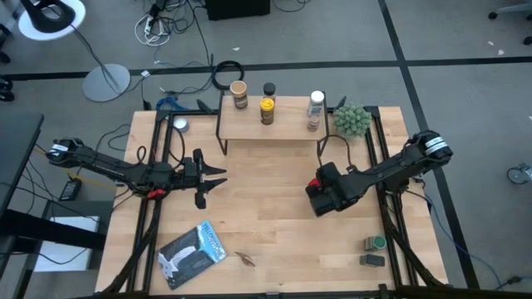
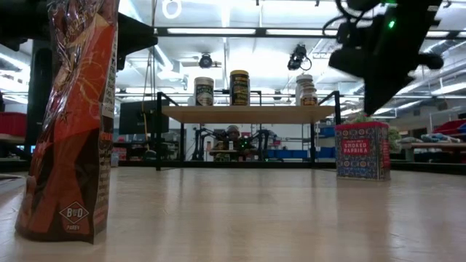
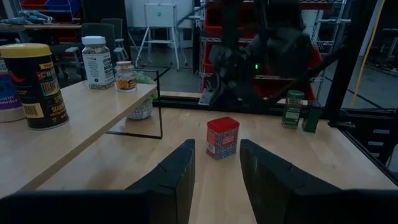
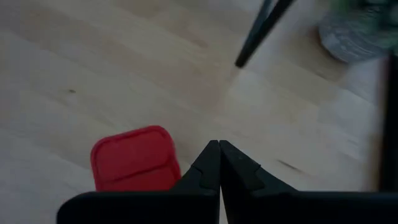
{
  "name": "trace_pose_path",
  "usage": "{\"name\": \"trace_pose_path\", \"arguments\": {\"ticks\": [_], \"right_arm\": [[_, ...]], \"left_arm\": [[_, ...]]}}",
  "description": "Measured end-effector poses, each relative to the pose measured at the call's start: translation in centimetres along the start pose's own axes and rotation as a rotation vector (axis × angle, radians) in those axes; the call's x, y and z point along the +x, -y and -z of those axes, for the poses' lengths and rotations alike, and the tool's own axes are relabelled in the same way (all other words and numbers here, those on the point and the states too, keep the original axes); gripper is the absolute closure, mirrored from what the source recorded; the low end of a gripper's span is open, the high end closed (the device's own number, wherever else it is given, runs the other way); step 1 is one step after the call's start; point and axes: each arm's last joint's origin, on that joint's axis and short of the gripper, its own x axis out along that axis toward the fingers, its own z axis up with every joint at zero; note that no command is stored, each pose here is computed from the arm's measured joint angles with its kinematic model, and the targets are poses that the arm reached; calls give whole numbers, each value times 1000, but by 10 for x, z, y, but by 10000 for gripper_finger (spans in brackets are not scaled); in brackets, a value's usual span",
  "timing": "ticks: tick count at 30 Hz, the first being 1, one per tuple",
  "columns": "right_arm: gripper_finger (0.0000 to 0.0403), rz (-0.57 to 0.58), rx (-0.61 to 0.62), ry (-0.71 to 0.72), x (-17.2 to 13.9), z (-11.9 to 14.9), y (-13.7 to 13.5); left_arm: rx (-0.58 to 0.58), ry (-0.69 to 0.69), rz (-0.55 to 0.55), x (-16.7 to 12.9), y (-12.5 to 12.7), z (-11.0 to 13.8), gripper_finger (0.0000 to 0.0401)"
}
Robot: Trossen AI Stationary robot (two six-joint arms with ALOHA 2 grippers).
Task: Shelf spices
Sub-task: Move the green seasoning can to the center of the table
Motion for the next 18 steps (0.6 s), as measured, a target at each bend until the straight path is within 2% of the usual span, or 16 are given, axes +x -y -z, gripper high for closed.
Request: {"name": "trace_pose_path", "arguments": {"ticks": [8, 13, 18], "right_arm": [[402, 135, 97, -175, -47, 0, 33], [402, 5, 150, -288, -81, 13, 42], [402, -15, 221, -429, -109, 34, 54]], "left_arm": [[-1, -4, -1, 0, 0, 0, 270], [0, -7, 0, 0, 0, 1, 270], [1, -9, -1, 0, 0, 1, 270]]}}
